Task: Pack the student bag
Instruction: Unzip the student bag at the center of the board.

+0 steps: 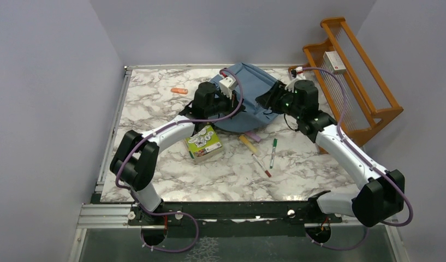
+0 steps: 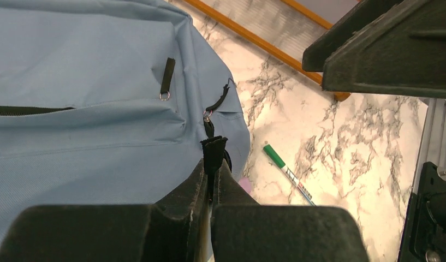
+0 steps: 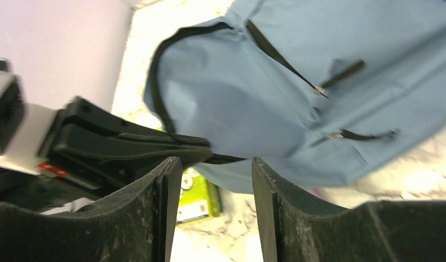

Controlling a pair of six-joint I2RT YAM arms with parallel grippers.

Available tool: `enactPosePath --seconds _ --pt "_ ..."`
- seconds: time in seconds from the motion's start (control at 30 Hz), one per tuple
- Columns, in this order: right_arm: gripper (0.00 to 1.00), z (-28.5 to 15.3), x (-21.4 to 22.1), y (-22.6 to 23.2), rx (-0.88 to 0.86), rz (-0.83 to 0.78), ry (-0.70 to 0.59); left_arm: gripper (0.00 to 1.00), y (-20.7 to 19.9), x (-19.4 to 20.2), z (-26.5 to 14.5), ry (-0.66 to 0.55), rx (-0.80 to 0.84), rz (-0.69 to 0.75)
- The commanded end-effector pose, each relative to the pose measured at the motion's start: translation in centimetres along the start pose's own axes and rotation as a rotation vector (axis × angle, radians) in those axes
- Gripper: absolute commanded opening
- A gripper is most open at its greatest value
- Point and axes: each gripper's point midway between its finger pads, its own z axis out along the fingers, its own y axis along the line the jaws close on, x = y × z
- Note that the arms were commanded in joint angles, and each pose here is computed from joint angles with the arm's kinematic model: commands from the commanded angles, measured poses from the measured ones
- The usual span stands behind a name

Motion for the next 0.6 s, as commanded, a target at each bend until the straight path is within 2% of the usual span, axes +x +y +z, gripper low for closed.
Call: enactPosePath --seconds 0.0,0.1,0.17,0.23,0.3,0.47,0.57 --pt "0.55 -0.8 3.1 -4.6 0.171 -0.038 0.069 0.0 -0.2 -1.3 -0.8 -0.046 -0.016 0.024" --pt "0.55 -0.7 4.6 -4.9 0.111 -0.126 0.092 0.0 -0.2 -1.0 -1.2 -0.038 -0.019 0.017" --pt "0.56 -0.7 4.2 -4.3 0.048 -0.201 0.04 0.0 -0.3 -0.9 -1.3 -0.036 -0.024 0.016" --pt "0.6 -0.8 3.7 -3.2 -0.043 -0.308 -0.008 0.0 -0.2 -0.7 -1.6 -0.032 -0.033 0.014" --pt "0.64 -1.0 3.7 -2.0 -0.127 -0.41 -0.001 0.0 -0.2 -0.7 -1.7 -0.031 -0.037 0.011" --pt "0.65 -1.3 4.7 1.0 -0.37 -0.639 0.0 0.0 -0.5 -0.5 -1.8 -0.023 -0.025 -0.007" --pt "0.65 -0.5 4.9 1.4 -0.423 -0.721 0.001 0.0 -0.7 -0.6 -1.8 -0.024 -0.019 -0.015"
